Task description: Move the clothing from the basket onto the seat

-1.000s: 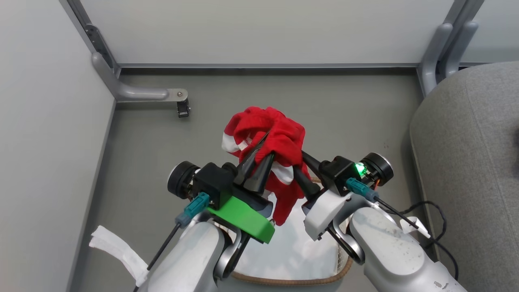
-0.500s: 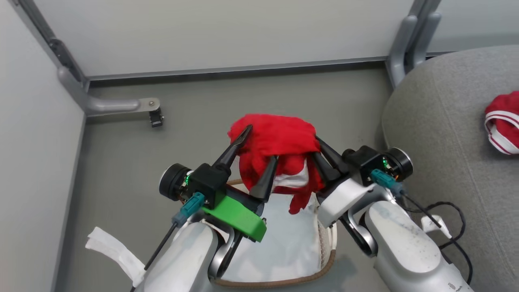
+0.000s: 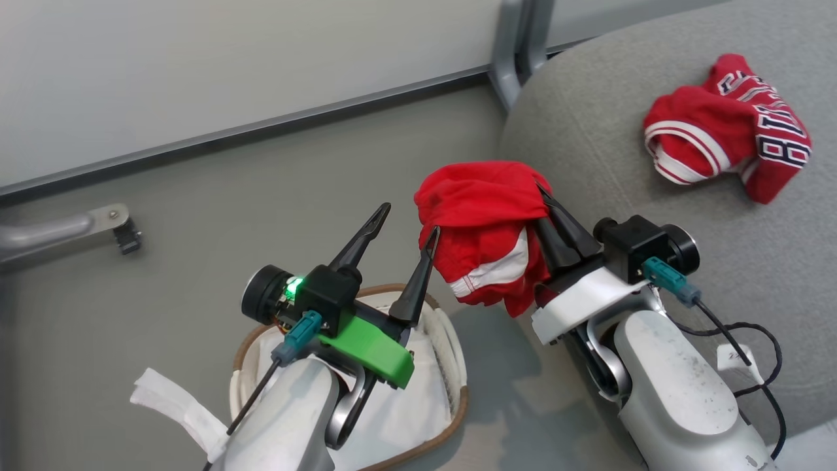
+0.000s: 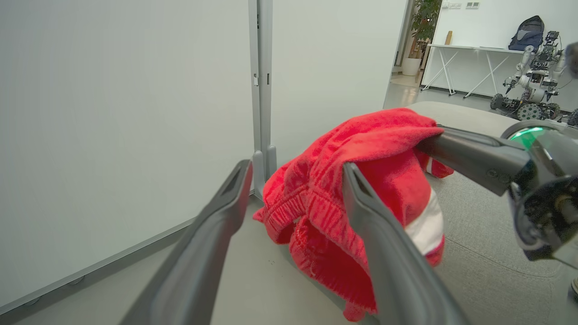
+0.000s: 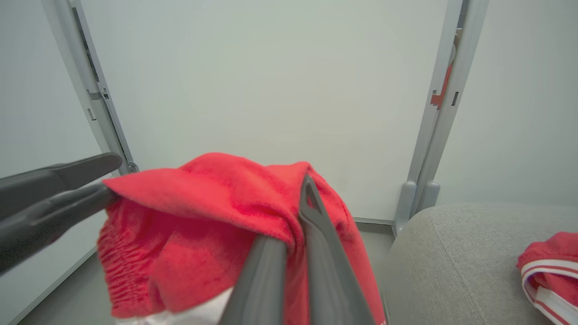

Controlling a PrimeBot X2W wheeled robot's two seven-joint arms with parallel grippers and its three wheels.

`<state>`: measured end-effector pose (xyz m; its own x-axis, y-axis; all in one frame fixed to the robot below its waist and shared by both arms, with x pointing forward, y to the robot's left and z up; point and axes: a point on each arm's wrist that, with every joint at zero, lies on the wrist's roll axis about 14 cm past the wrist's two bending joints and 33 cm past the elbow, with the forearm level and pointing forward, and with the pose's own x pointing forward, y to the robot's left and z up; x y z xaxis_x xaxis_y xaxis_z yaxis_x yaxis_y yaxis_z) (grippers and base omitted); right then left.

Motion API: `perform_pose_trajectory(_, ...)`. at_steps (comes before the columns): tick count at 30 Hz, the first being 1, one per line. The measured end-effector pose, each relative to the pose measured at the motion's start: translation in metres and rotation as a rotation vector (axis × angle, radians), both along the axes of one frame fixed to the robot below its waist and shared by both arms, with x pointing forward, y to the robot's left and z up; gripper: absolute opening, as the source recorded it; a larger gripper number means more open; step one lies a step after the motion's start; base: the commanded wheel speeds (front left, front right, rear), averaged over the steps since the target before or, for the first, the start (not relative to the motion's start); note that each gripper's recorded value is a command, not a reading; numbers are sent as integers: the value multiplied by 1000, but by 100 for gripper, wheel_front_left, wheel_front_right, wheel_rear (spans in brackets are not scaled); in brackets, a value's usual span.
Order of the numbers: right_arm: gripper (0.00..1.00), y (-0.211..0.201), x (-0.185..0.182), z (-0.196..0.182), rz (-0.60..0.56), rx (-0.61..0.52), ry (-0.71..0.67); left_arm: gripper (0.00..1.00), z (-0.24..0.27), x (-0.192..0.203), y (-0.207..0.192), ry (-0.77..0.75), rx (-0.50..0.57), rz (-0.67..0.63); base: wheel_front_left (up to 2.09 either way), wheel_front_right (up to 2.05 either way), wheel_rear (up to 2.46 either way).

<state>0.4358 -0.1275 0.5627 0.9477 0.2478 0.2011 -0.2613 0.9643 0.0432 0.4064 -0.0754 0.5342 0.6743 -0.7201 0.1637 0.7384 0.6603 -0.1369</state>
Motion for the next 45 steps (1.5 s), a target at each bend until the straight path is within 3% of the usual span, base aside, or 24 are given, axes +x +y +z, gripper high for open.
perform_pose_trajectory(18,0,-132,-58,0,-387,7,14,100,-24,-30,-96,42,6,-305,0,0,0)
perform_pose_trajectory(29,0,-160,-67,-7,-481,-8,31,100,-36,-33,-116,86,-4,-377,0,0,0)
perform_pose_trajectory(35,0,-162,-52,-2,-473,-95,29,100,-48,-28,-115,110,1,-379,0,0,0)
perform_pose_trajectory(45,0,-183,14,84,-428,-407,-141,100,-82,-5,-103,171,26,-339,0,0,0)
